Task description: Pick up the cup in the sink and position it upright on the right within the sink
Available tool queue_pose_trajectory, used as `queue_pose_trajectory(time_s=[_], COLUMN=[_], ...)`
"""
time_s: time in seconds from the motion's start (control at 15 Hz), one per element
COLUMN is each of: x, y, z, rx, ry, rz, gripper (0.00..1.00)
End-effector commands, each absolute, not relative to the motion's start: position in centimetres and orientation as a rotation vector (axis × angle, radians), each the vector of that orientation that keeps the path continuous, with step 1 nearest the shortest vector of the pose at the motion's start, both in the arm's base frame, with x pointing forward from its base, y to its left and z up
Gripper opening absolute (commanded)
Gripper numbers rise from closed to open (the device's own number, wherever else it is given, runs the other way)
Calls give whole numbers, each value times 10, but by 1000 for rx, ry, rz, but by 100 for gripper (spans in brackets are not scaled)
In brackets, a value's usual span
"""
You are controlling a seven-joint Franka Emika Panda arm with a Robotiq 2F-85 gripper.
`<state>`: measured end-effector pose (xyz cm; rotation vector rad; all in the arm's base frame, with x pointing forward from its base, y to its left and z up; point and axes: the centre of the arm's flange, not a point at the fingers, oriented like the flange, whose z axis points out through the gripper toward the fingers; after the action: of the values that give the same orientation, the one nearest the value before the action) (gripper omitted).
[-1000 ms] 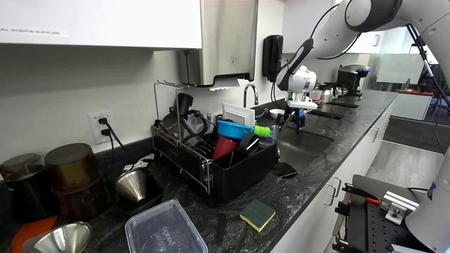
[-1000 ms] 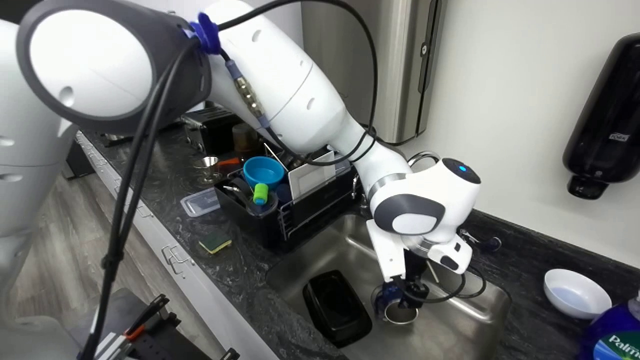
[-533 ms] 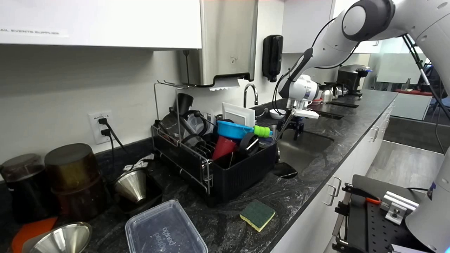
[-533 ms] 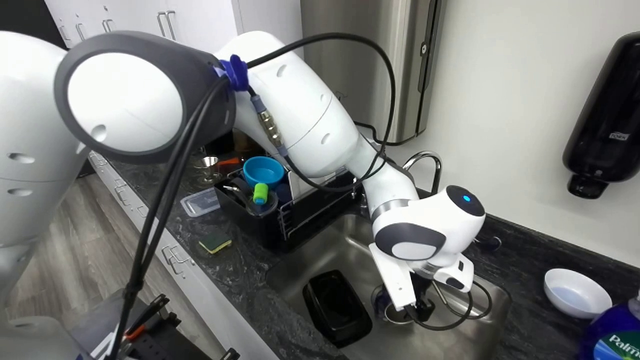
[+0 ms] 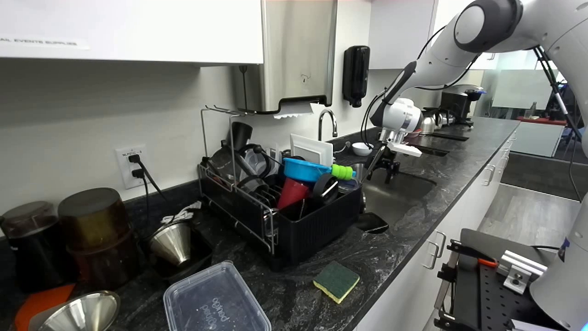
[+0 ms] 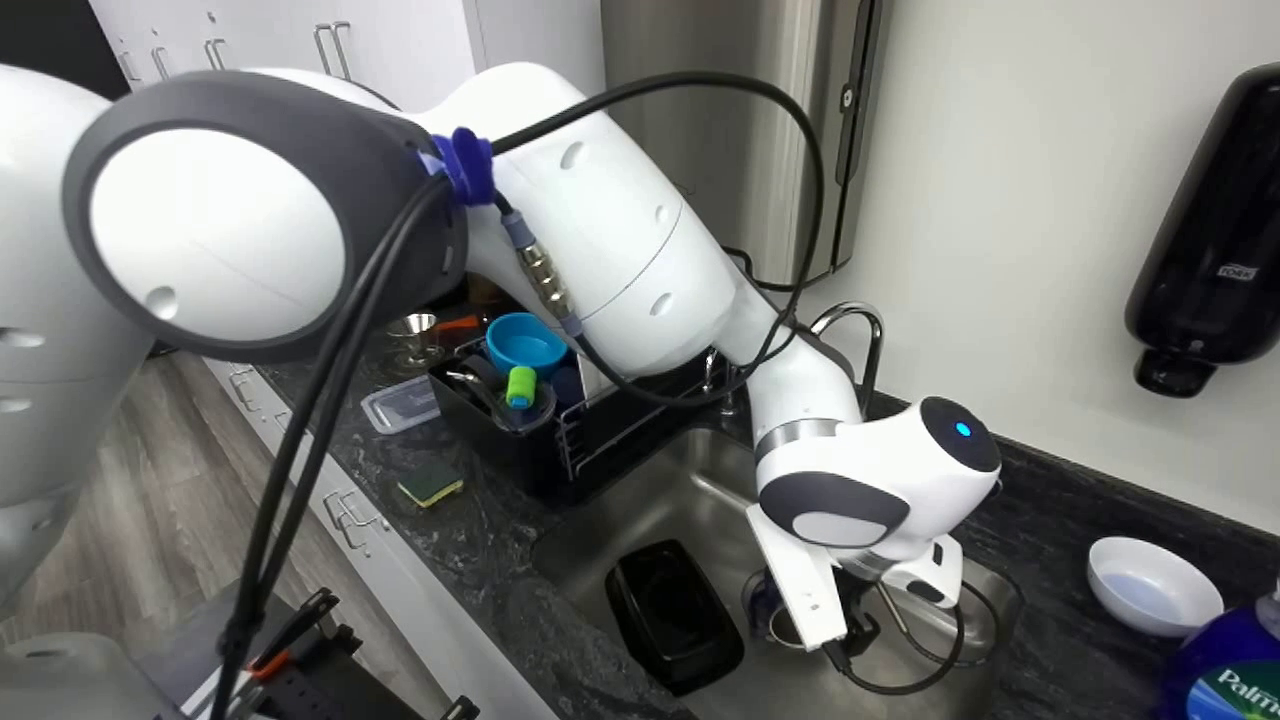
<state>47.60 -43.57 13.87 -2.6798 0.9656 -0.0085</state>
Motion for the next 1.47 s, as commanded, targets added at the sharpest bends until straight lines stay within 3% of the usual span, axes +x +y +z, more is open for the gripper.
queue_pose_trajectory(time_s=[0.0,1.4], x=[470,476], y=[-432,-446], z=[138,113], rx=[-2610,-2493], ry=[960,1050], rz=[-5,38], gripper=[100,100])
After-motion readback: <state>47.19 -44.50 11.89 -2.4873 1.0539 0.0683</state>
